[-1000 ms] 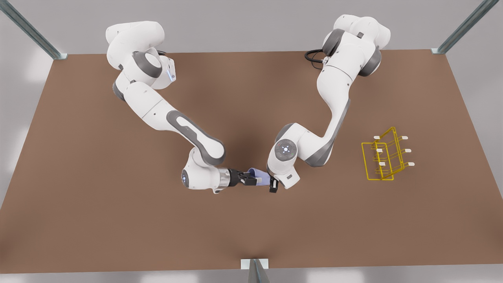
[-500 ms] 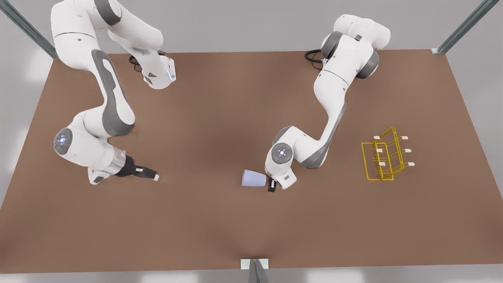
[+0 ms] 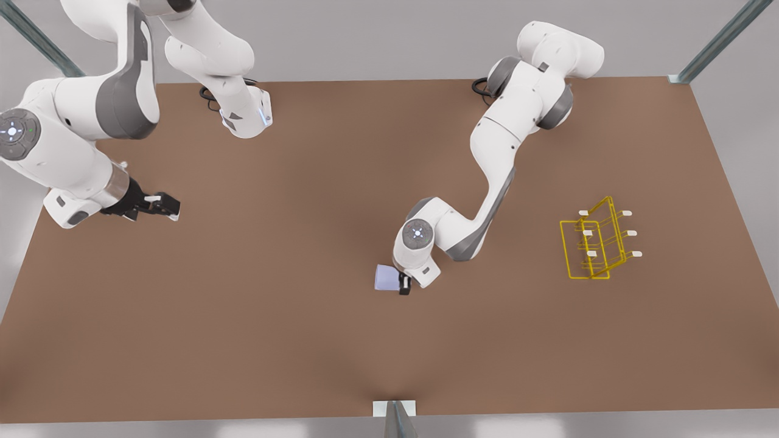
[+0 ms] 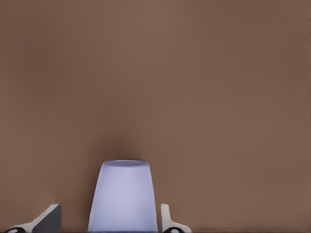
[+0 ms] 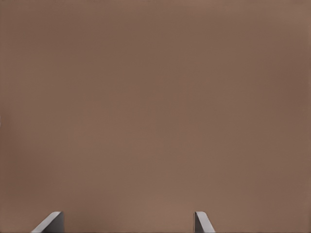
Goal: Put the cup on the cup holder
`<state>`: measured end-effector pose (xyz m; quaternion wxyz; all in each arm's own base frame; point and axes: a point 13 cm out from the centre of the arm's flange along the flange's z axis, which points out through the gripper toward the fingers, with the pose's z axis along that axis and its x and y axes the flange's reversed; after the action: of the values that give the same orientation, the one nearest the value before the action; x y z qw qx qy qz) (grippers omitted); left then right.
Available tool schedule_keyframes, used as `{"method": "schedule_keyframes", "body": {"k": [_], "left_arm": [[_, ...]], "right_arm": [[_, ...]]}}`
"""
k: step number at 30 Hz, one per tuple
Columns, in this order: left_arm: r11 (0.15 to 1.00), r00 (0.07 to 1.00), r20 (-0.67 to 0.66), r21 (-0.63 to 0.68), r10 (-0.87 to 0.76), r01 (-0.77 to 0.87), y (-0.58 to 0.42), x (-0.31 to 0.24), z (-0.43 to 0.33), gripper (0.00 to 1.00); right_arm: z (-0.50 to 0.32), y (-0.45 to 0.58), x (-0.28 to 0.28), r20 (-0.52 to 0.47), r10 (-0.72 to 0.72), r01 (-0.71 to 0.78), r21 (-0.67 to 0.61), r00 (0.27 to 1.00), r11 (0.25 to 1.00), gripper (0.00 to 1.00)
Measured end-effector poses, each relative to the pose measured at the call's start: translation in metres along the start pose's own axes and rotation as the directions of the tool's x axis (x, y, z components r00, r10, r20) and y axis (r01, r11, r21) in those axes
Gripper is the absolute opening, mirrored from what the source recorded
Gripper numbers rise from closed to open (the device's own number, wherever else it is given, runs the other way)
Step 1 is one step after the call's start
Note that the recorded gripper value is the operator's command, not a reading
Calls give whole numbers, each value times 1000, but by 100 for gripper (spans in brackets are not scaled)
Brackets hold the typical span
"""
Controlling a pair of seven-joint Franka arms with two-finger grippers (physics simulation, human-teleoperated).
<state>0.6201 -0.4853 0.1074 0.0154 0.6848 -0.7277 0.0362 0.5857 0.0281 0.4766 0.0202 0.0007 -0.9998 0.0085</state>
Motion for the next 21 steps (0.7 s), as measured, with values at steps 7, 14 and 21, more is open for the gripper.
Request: {"method": "schedule_keyframes", "body": {"k": [7, 14, 21], "left_arm": [[999, 999, -31, 31, -9, 10, 5, 23, 18, 100], [999, 1000, -30, 53, -7, 8, 5, 27, 26, 100], [998, 999, -40, 59, -11, 13, 8, 32, 37, 100]], "right_arm": [[7, -2, -24, 32, -62, 59, 98, 998, 993, 100], [15, -6, -42, 61, -75, 69, 101, 995, 992, 100], [18, -4, -48, 74, -66, 61, 63, 995, 996, 100]]}}
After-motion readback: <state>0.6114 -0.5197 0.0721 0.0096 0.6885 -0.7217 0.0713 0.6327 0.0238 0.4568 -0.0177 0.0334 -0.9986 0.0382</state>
